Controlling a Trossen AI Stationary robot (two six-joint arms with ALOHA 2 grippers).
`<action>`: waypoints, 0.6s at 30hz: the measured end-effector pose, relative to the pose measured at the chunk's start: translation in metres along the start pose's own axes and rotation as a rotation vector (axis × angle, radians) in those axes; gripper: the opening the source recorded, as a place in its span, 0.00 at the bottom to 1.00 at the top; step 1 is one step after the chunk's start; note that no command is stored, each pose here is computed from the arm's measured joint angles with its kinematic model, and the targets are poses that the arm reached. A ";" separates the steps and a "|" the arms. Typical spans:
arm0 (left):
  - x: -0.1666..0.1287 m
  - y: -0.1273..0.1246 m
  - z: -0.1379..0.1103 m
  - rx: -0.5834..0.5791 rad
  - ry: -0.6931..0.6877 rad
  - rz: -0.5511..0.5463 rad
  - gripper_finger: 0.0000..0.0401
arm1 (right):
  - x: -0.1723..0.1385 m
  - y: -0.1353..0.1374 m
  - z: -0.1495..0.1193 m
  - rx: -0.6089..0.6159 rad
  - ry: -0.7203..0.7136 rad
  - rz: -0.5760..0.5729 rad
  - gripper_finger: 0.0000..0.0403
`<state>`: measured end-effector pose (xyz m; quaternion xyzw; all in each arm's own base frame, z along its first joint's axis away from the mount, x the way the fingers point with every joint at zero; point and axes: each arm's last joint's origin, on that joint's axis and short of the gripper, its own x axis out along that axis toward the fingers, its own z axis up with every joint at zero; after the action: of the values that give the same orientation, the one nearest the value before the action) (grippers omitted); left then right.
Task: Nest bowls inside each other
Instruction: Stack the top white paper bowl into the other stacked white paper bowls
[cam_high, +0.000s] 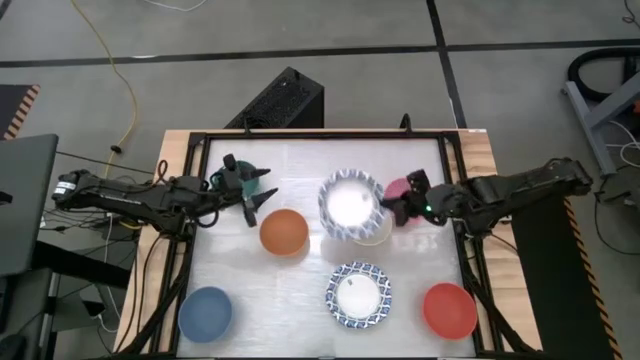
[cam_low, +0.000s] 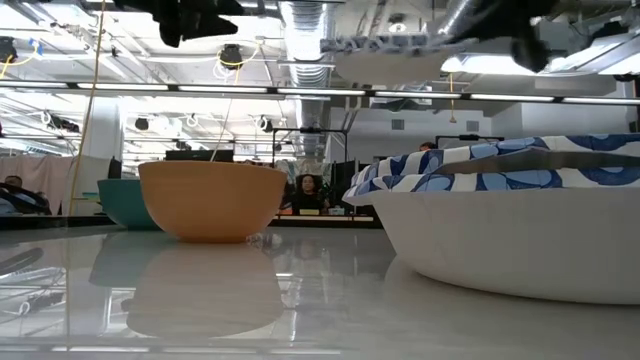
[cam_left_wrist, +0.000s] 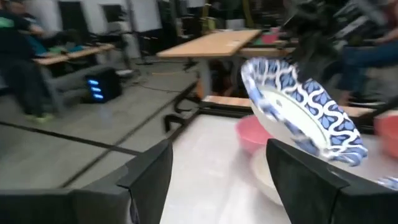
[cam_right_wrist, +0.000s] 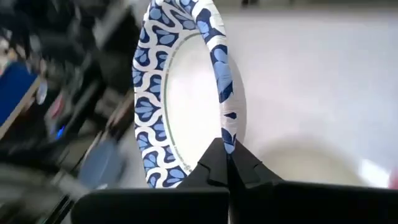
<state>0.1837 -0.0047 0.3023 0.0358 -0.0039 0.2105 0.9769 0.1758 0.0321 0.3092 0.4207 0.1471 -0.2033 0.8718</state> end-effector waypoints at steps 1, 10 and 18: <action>-0.002 0.000 0.000 -0.012 0.004 -0.029 0.62 | -0.002 -0.001 -0.004 0.031 0.059 0.008 0.00; -0.018 -0.005 0.002 -0.076 0.025 -0.224 0.62 | 0.000 0.012 -0.055 0.181 0.405 -0.013 0.00; -0.023 -0.011 0.000 -0.065 0.057 -0.269 0.62 | 0.014 0.024 -0.101 0.192 0.508 -0.066 0.00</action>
<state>0.1675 -0.0243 0.3005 -0.0016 0.0218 0.0782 0.9967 0.1911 0.1227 0.2580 0.5338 0.3547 -0.1326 0.7561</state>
